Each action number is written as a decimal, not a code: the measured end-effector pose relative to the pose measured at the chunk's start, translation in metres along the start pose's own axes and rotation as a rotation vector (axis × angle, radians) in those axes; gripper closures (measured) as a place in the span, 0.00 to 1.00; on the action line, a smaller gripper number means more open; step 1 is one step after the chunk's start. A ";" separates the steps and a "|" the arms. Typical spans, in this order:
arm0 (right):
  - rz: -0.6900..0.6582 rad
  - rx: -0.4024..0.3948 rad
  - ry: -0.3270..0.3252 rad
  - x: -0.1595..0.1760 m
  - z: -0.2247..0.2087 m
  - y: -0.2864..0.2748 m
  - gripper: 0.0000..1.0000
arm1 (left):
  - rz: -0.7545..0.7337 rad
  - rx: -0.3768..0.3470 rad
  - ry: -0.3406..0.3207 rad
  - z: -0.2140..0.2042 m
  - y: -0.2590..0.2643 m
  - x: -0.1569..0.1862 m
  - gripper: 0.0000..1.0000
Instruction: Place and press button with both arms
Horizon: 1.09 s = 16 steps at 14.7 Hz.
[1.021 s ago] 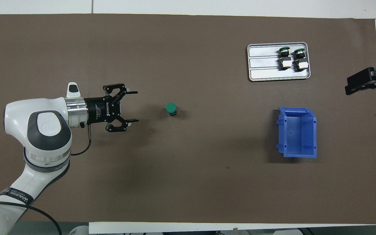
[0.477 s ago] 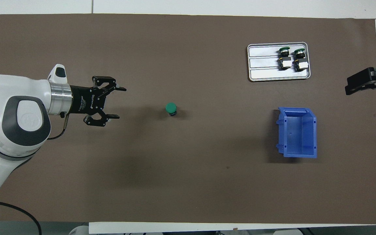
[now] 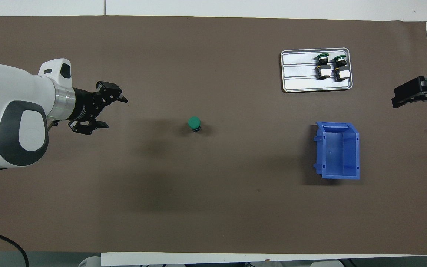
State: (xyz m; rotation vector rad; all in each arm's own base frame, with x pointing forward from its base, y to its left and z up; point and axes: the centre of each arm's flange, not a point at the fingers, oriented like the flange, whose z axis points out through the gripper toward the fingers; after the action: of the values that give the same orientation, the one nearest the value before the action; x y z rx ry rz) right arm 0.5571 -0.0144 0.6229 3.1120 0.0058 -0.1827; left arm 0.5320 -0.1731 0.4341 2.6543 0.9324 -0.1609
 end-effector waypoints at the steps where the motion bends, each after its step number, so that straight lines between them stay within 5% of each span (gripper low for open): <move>1: 0.000 0.000 0.000 0.000 0.000 0.000 0.01 | 0.023 0.011 0.014 -0.001 0.003 -0.003 0.00; 6: 0.000 0.000 0.000 0.000 0.000 0.000 0.01 | 0.237 0.147 0.102 0.003 0.033 -0.047 0.06; 11: 0.000 0.000 0.000 0.000 0.000 0.000 0.01 | 0.373 0.186 0.090 0.018 0.083 -0.095 0.12; 16: 0.000 0.000 0.000 0.000 0.000 0.000 0.01 | 0.454 0.237 0.037 0.064 0.130 -0.126 0.67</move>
State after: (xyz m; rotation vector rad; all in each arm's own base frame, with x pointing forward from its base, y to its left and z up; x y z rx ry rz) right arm 0.5571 -0.0144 0.6229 3.1120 0.0058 -0.1827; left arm 0.5152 -0.3641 0.4345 3.0155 0.3140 -0.1194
